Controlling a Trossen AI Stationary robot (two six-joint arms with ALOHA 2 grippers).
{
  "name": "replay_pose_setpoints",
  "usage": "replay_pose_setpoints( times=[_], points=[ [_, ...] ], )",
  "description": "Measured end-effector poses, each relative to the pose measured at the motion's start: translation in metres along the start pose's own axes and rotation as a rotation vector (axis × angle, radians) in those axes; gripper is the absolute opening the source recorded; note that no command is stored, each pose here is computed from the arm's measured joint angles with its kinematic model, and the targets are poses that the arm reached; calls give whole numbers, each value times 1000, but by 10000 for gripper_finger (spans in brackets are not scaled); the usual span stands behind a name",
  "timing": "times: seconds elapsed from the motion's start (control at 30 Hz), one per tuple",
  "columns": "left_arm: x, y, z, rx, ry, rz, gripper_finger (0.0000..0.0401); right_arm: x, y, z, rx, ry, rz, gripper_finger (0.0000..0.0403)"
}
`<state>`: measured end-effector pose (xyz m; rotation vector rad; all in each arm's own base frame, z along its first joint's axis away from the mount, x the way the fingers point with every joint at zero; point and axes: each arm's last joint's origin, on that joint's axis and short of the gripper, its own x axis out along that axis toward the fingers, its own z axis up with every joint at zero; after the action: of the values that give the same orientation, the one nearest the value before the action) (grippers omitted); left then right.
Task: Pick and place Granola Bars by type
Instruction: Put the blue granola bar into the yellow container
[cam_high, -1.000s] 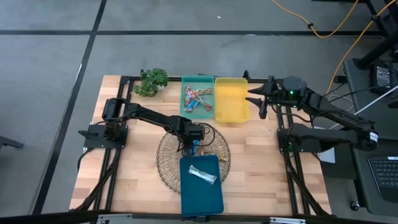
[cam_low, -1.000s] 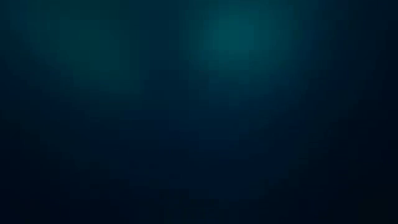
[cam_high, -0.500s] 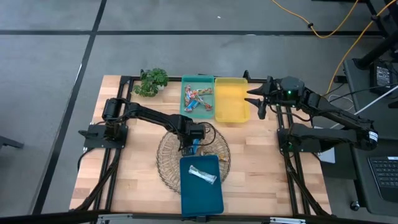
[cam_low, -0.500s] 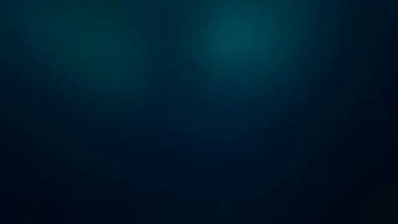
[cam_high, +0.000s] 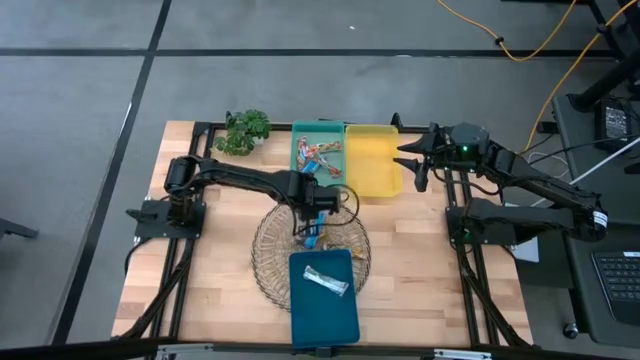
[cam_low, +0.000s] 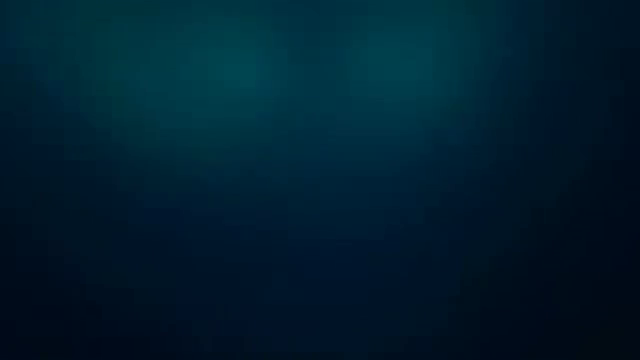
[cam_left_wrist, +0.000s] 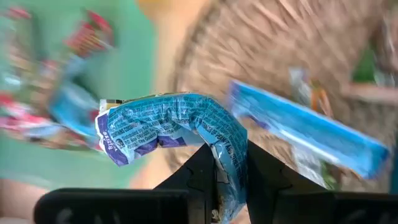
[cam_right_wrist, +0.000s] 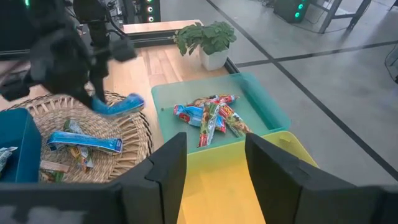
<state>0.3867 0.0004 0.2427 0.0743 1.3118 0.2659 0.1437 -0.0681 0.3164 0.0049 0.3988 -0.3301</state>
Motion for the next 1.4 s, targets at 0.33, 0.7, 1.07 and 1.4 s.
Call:
replay_pose_setpoints(
  times=[0.33,0.7,1.07,1.4],
  points=[
    [-58,39,35,-55,-203,61,55,0,0,-1,-3,14,1,166],
    [-125,85,55,-91,-451,37,56,0,1,-7,3,71,7,166],
    [-134,114,68,-86,-638,-3,56,0,0,-7,8,75,-10,166],
    [-111,140,79,-77,-678,-74,56,-1,0,-7,6,75,-20,166]
  ],
)
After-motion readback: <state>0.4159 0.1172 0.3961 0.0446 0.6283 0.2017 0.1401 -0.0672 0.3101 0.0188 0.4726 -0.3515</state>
